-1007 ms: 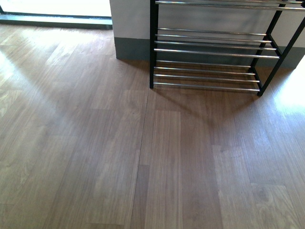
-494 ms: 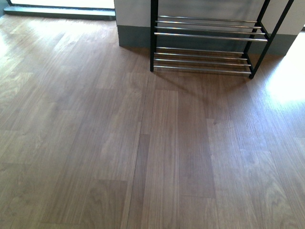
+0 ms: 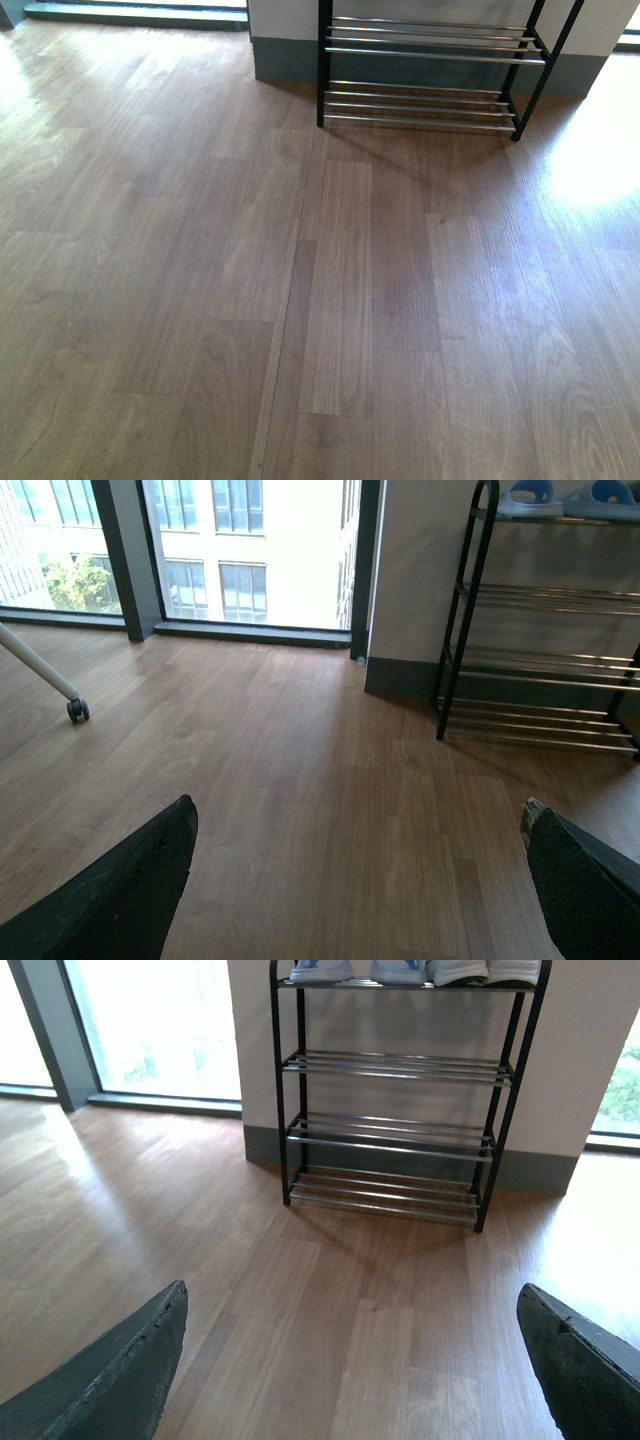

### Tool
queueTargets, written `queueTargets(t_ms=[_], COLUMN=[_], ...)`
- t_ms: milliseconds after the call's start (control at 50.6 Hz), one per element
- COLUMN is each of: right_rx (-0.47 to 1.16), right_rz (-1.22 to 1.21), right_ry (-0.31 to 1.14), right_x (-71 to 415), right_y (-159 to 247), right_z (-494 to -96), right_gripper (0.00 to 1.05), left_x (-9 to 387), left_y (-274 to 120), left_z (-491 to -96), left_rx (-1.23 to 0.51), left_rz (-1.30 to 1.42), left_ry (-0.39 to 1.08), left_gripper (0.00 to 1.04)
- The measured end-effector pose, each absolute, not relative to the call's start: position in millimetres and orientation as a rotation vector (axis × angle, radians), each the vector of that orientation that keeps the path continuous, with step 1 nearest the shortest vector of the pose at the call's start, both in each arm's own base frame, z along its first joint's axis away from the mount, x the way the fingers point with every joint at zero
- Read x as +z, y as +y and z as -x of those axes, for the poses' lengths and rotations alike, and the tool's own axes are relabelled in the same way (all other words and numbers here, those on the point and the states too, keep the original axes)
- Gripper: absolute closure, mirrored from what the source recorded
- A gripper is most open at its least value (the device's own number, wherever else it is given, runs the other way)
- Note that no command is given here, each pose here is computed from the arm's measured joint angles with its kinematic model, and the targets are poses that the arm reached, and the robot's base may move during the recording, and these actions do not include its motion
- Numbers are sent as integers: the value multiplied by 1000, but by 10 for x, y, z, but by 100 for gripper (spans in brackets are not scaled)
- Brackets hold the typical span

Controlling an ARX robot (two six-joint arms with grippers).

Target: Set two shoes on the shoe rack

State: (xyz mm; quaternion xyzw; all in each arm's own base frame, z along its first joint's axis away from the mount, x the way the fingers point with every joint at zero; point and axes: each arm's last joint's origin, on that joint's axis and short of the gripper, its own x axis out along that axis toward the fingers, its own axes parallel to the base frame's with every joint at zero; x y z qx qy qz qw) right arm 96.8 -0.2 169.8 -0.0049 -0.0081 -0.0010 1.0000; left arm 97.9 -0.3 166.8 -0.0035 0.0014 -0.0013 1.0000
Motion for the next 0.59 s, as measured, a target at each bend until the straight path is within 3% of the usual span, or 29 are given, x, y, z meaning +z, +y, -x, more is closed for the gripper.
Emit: queueTargets(t_ms=[592], right_rx=[-2], right_rz=[10], right_ry=[-16], right_x=[1698], right_y=[-2], right_z=[-968], right_gripper=[9], left_x=[1668], left_y=[-3], left_z=[-979], left_rx=[-3], left_rz=[7], left_ry=[3], left_gripper=[9])
